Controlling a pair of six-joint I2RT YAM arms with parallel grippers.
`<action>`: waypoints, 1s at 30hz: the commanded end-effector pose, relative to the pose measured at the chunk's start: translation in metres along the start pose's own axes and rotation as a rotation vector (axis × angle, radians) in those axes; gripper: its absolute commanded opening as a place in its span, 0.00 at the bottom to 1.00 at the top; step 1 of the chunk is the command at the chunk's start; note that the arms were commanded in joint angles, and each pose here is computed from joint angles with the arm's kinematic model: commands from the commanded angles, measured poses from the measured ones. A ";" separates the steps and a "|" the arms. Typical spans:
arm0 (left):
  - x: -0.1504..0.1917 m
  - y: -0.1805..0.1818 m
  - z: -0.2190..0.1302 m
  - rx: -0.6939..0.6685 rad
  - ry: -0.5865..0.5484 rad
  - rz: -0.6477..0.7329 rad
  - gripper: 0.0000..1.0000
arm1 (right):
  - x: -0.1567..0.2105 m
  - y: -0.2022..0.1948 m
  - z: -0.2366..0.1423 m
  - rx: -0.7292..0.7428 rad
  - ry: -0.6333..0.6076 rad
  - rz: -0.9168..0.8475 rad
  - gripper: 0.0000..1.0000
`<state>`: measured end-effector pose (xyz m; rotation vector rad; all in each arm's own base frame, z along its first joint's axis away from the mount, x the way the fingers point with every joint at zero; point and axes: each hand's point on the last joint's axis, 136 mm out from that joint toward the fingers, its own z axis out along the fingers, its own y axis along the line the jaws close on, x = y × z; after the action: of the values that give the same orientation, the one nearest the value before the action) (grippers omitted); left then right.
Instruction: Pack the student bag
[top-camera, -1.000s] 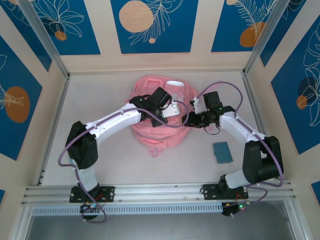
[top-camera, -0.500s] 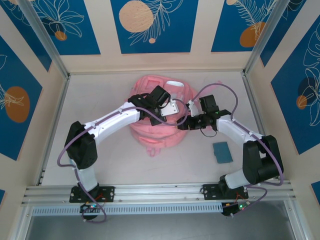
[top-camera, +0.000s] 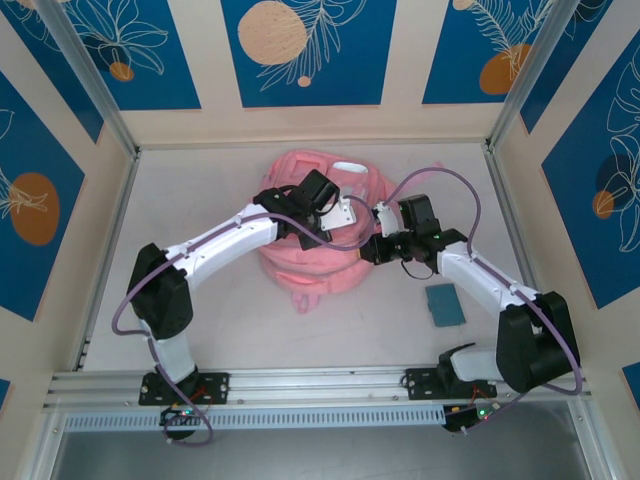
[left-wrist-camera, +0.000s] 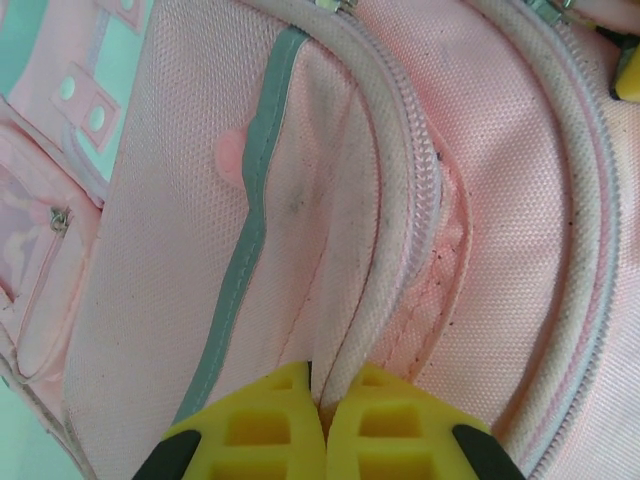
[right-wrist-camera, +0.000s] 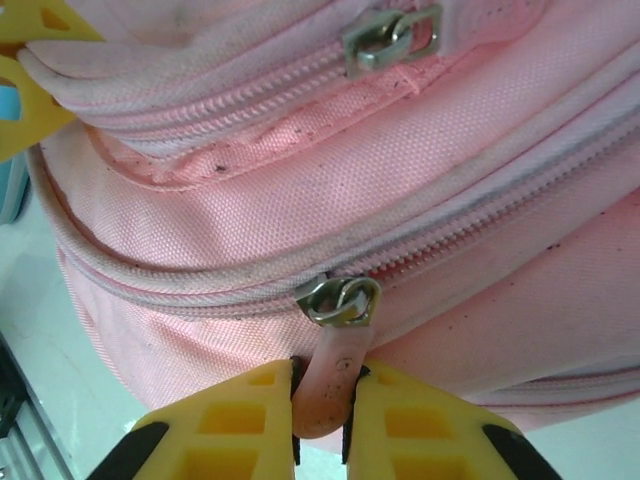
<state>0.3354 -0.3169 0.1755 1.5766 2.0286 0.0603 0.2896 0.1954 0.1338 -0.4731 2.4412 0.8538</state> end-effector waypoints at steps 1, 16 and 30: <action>-0.025 0.029 -0.034 -0.088 -0.113 -0.047 0.00 | 0.001 0.001 -0.001 0.016 -0.007 -0.018 0.23; -0.022 0.025 -0.037 -0.075 -0.118 -0.052 0.00 | -0.013 0.008 -0.005 -0.020 -0.038 -0.027 0.26; -0.022 0.021 -0.034 -0.056 -0.121 -0.054 0.00 | -0.015 0.007 -0.011 0.036 -0.044 -0.038 0.27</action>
<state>0.3355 -0.3174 0.1793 1.5688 2.0205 0.0538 0.2921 0.1925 0.1370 -0.4642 2.4317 0.7974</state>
